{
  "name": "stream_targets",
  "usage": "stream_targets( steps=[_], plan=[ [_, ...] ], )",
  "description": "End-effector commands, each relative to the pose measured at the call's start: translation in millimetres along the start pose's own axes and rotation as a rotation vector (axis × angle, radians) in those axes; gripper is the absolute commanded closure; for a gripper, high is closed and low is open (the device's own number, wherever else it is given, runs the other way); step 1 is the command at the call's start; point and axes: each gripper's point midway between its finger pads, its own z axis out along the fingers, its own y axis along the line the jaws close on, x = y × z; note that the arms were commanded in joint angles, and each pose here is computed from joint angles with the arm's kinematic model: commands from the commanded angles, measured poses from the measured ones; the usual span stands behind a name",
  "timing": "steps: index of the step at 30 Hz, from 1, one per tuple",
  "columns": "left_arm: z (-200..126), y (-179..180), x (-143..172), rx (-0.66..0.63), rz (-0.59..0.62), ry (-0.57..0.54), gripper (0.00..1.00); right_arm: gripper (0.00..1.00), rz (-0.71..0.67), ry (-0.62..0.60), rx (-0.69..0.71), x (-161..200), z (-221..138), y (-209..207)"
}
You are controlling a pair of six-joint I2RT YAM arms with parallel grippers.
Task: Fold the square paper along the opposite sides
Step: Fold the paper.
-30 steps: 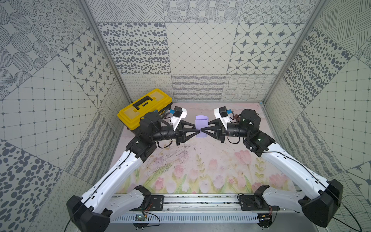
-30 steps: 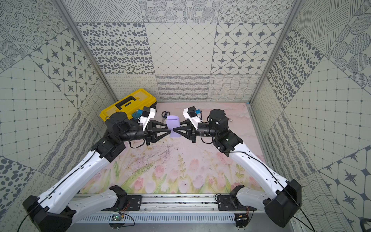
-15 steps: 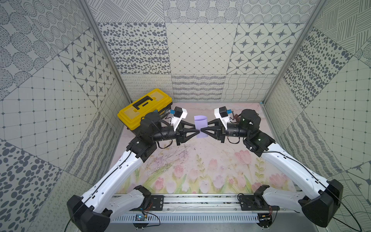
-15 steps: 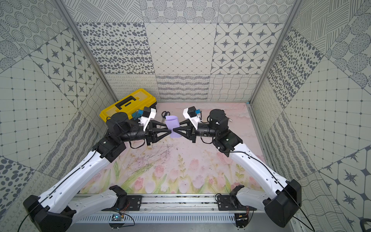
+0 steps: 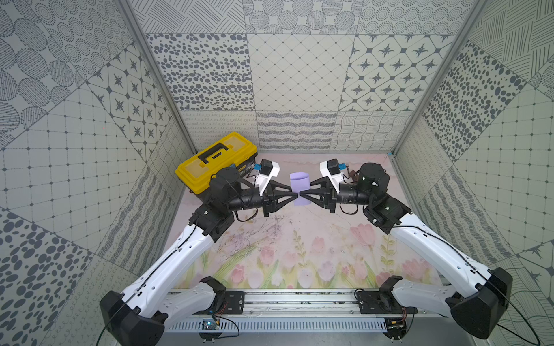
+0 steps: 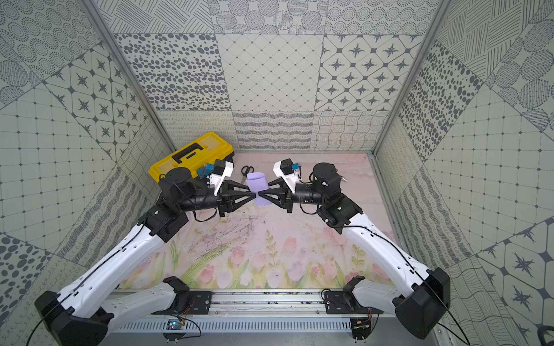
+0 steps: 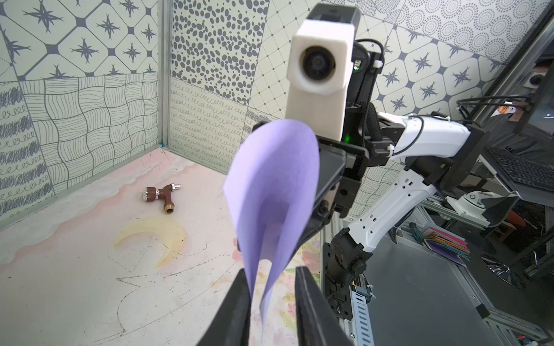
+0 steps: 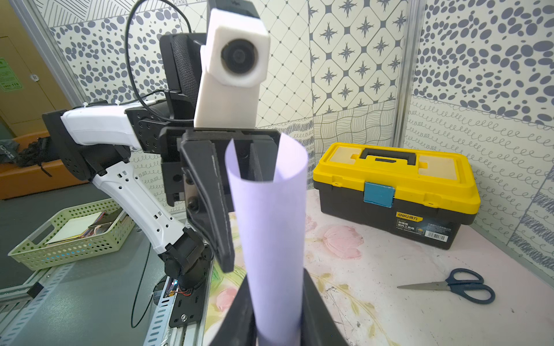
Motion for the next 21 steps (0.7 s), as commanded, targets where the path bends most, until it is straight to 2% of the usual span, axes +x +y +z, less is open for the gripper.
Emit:
stream_targets(
  steps=[1, 14, 21],
  plan=[
    [0.2, -3.8, -8.0, 0.015, 0.043, -0.028, 0.72, 0.74, -0.049, -0.047, -0.004, -17.5, -3.0, 4.6],
    [0.4, -4.2, -9.0, 0.015, 0.053, -0.033, 0.8, 0.74, -0.05, -0.049, -0.003, -18.0, -3.3, 5.0],
    [-0.2, -5.6, -8.9, 0.016, 0.06, -0.037, 0.9, 0.74, -0.048, -0.051, -0.007, -17.8, -3.5, 5.8]
  ],
)
